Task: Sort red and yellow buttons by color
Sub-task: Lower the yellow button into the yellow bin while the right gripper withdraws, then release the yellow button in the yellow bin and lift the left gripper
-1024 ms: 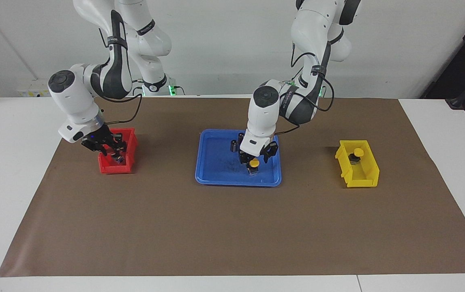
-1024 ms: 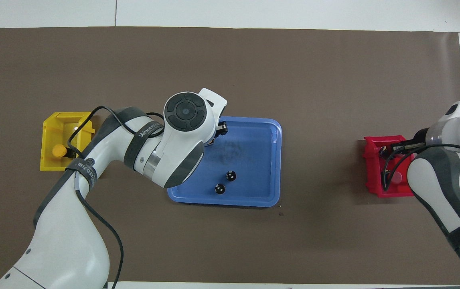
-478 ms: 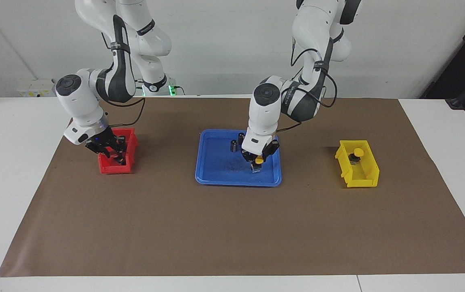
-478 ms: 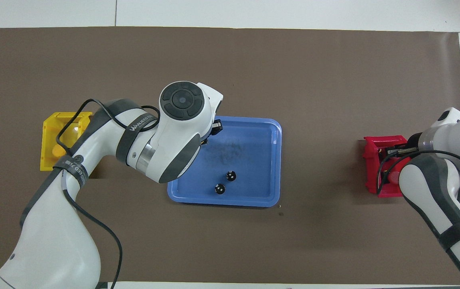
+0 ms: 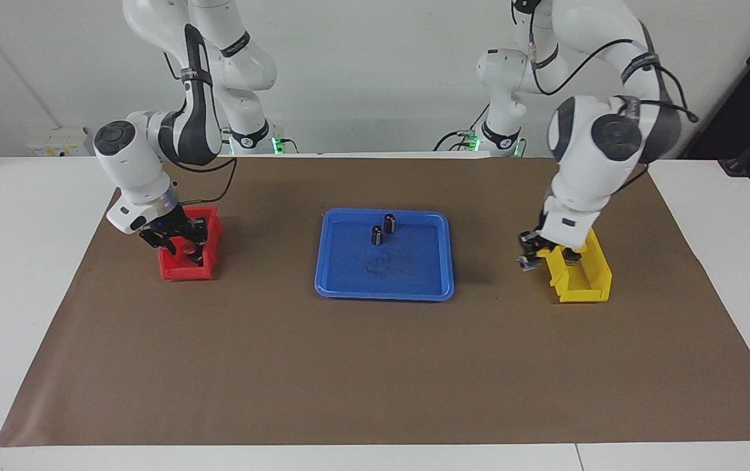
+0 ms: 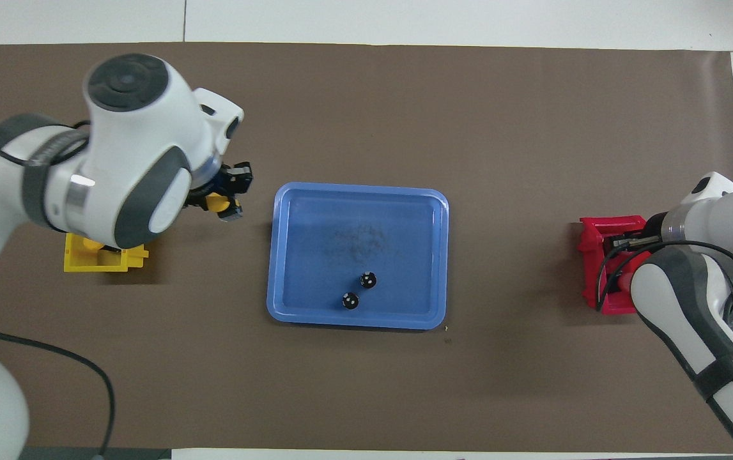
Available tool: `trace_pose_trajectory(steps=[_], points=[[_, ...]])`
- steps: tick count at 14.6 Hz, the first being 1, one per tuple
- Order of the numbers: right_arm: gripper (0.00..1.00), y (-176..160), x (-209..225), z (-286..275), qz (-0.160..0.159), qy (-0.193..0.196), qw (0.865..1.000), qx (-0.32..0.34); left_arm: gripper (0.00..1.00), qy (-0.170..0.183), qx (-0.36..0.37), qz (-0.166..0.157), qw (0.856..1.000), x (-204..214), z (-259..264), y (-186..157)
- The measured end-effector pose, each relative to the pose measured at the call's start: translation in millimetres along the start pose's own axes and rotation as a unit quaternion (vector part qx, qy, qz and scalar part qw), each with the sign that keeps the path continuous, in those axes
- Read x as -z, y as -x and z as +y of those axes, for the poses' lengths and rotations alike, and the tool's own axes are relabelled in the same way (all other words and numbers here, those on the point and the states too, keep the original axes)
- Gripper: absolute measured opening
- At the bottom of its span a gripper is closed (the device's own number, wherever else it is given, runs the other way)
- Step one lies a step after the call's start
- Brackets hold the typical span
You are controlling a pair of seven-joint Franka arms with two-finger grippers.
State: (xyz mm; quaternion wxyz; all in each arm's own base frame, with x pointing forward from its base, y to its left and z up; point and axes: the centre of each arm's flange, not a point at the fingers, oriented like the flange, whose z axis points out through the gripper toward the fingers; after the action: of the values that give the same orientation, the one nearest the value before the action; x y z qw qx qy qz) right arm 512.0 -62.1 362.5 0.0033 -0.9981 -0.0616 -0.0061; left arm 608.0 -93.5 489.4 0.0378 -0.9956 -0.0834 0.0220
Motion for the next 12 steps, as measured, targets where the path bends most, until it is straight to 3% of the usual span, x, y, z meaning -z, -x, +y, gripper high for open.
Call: trace_pose_trajectory(steps=[4, 6, 7, 12], points=[[0.79, -23.0, 74.1, -2.4, -0.013, -0.003, 1.000, 0.007, 0.41, -0.009, -0.069, -0.002, 0.998, -10.9, -71.9, -21.0], [0.96, -27.2, 134.6, -8.4, -0.009, -0.002, 1.000, 0.004, 0.41, -0.006, -0.092, 0.008, 0.996, -25.8, -96.1, -26.5], [1.00, -24.6, 163.1, -10.5, -0.007, -0.001, 1.000, -0.004, 0.41, -0.005, -0.096, 0.012, 0.995, -36.4, -101.3, -26.1], [1.00, -6.3, 259.0, -2.1, -0.021, -0.003, 0.998, -0.066, 0.41, -0.003, -0.112, 0.003, 0.994, -69.2, -94.2, -11.2]])
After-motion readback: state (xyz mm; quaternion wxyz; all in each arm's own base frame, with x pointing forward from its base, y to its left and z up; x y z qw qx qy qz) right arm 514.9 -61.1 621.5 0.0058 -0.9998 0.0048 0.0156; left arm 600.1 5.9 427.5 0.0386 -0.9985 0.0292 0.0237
